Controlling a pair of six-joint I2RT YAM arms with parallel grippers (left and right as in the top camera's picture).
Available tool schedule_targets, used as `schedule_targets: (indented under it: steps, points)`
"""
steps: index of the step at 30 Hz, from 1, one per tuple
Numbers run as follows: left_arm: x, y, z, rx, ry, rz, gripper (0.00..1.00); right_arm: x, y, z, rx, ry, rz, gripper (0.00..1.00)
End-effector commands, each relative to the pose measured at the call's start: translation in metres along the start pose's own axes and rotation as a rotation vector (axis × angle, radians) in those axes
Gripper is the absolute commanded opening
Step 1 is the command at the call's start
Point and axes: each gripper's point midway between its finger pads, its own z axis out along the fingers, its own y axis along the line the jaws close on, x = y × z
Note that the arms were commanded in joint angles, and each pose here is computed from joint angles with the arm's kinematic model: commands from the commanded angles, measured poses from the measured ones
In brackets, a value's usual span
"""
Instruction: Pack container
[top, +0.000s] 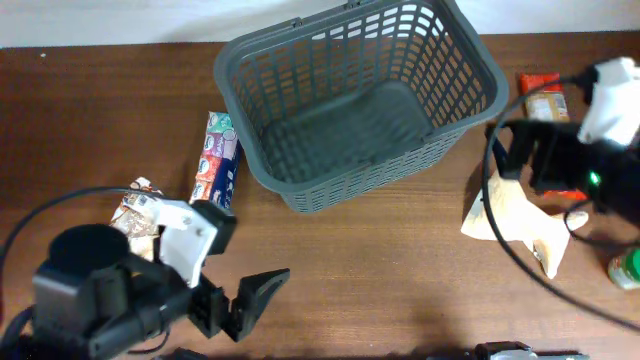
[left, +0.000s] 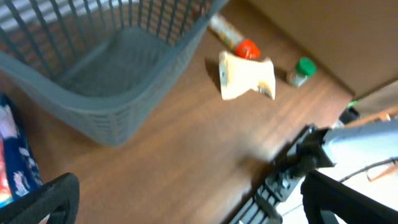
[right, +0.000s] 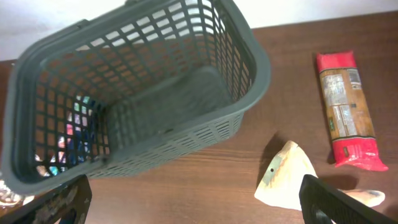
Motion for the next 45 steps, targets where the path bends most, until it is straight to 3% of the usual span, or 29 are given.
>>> schedule_targets:
  steps: [1,3,8,17,25,30,41,42,44,45]
  points:
    - [0.003,-0.01,0.018,0.039,0.076,0.006,0.99,-0.013,0.003,0.004,-0.003,-0.02,-0.023,0.99]
    - [0.009,-0.016,0.038,0.025,0.154,0.004,1.0,-0.016,0.003,0.008,-0.003,-0.026,-0.024,0.99]
    - [0.027,-0.005,0.068,-0.184,0.268,-0.067,1.0,-0.018,0.003,0.006,-0.004,-0.038,-0.026,0.99]
    - [0.058,-0.051,0.112,-0.158,0.425,0.016,0.99,-0.037,0.015,0.013,-0.066,-0.096,-0.143,0.99]
    - [0.062,-0.045,0.125,-0.207,0.45,0.034,0.99,-0.063,0.032,0.036,-0.165,-0.146,-0.199,0.99]
    - [0.066,-0.045,0.132,-0.215,0.473,0.036,0.99,-0.06,0.045,0.067,-0.269,-0.072,-0.192,0.99]
    - [0.063,-0.056,0.137,-0.161,0.465,0.02,0.99,-0.043,0.048,0.126,-0.291,0.07,-0.236,1.0]
    - [0.062,-0.057,0.138,-0.158,0.457,0.019,0.99,-0.039,0.049,0.133,-0.28,0.09,-0.241,0.89]
    - [0.061,-0.058,0.138,-0.155,0.452,0.019,0.99,-0.034,0.049,0.14,-0.261,0.115,-0.249,0.77]
    - [0.06,-0.058,0.139,-0.154,0.45,0.018,0.99,-0.032,0.049,0.145,-0.245,0.128,-0.254,0.62]
